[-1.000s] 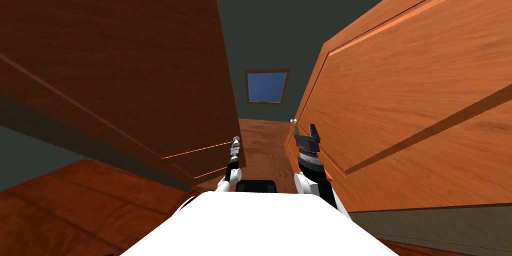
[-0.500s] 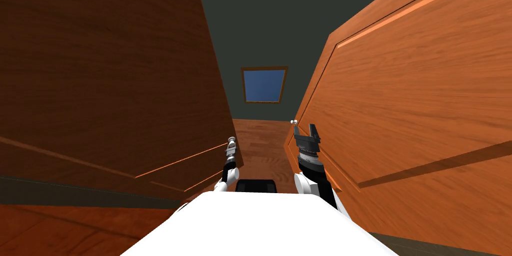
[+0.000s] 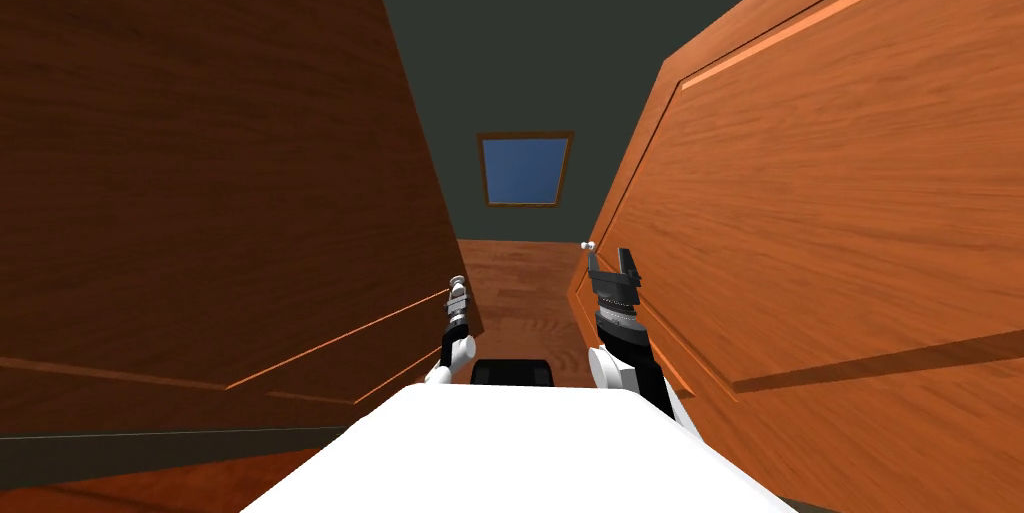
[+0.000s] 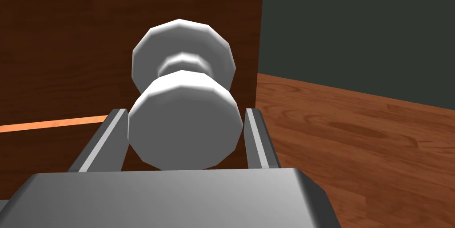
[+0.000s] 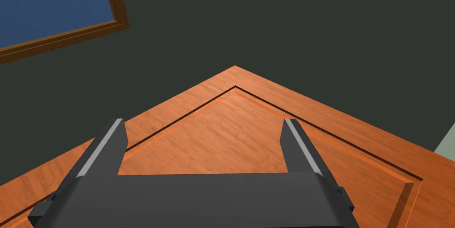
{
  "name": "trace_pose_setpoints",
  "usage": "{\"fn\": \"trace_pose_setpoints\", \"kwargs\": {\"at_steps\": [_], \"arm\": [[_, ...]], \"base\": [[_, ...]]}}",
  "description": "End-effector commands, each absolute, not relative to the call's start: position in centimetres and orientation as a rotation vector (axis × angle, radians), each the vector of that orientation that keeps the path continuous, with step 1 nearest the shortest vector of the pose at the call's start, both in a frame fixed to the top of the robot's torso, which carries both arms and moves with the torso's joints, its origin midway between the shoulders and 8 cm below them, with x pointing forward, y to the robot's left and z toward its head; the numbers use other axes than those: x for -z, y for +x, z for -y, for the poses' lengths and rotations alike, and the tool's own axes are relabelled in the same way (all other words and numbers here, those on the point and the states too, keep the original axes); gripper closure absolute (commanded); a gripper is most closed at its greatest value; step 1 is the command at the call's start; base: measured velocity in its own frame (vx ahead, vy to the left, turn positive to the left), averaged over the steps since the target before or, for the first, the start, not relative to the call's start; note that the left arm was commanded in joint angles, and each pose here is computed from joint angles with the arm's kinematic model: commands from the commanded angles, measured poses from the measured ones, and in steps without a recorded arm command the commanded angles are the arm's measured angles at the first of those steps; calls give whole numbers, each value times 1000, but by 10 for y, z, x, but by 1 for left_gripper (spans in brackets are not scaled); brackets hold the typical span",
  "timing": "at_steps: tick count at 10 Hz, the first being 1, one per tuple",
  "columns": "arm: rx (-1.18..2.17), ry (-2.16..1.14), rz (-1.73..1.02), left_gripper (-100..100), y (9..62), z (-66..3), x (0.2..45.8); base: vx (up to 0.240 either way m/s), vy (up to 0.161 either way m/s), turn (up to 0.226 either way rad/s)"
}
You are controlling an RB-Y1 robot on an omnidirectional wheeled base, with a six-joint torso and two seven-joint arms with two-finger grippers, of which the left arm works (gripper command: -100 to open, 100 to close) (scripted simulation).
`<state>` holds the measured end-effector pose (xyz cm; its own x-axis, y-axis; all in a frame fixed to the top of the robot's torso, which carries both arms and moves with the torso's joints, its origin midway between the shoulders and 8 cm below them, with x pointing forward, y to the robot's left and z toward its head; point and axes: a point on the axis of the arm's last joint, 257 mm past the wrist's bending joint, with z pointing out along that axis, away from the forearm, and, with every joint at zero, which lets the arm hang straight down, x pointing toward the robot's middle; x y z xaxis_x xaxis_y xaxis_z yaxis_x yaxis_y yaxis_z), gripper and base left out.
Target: Push the door open
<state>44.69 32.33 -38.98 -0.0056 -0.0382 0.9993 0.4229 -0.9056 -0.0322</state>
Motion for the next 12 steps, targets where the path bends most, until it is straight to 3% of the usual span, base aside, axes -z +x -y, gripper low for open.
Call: {"fn": "trace_pose_setpoints", "kwargs": {"at_steps": [1, 12], "arm": [[1952, -1904, 440, 100, 439, -349, 387], [1838, -1788, 608, 100, 402, -410, 384]], "base": [[93, 13, -83], [92, 16, -52]]}}
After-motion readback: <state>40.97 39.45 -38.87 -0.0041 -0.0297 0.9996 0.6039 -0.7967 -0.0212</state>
